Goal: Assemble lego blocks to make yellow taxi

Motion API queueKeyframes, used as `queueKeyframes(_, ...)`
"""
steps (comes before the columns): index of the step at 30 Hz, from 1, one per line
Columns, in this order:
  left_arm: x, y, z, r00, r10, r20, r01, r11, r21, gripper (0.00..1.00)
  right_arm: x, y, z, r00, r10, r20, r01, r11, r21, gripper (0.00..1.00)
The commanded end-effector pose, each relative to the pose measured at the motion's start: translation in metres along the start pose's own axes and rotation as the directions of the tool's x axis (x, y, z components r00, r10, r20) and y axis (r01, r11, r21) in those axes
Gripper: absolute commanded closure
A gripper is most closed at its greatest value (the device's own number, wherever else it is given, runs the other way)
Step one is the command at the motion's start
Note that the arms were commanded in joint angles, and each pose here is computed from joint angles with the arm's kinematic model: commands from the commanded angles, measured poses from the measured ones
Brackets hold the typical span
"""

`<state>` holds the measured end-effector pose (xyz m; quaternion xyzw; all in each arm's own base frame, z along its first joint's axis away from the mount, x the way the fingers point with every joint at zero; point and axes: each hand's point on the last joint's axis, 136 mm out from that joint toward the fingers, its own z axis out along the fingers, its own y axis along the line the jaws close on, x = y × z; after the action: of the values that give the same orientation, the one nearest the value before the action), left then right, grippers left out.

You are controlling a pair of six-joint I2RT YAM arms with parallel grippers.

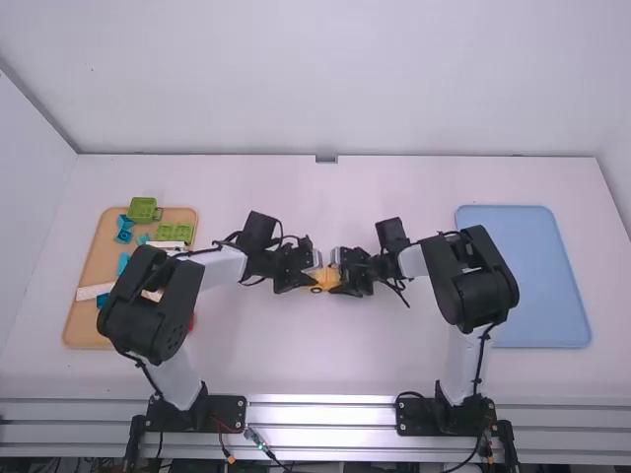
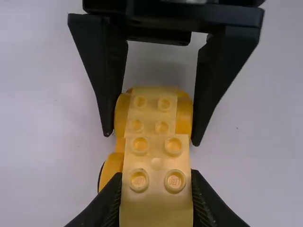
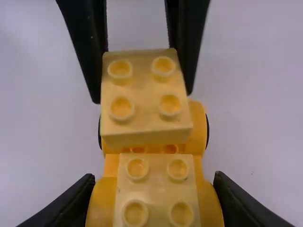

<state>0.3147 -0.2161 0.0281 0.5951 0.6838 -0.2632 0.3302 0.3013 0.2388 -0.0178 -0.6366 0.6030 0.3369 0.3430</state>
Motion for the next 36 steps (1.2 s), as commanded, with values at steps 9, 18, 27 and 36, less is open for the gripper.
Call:
queueKeyframes(9,-0.01,0.017,-0.016,0.981,0.094,0.168,-0.1,0.995,0.026,0.99,-0.001,-0.005,0.0,1.0,0.007,0.016,-0.007,1.0,0.006,0.43)
queueKeyframes(18,-0.001,0.02,-0.003,0.984,0.022,0.178,-0.033,0.998,0.058,0.99,0.0,-0.006,-0.002,1.0,0.012,0.019,-0.012,1.0,0.01,0.43)
queueKeyframes(27,-0.002,0.011,0.005,0.984,0.043,0.174,-0.056,0.996,0.069,0.99,0.0,-0.004,0.0,1.0,0.011,0.014,-0.011,1.0,0.005,0.42)
queueKeyframes(36,0.0,0.009,0.007,0.987,0.045,0.157,-0.056,0.996,0.071,0.99,0.001,0.002,0.001,1.0,0.004,0.007,-0.004,1.0,-0.015,0.44)
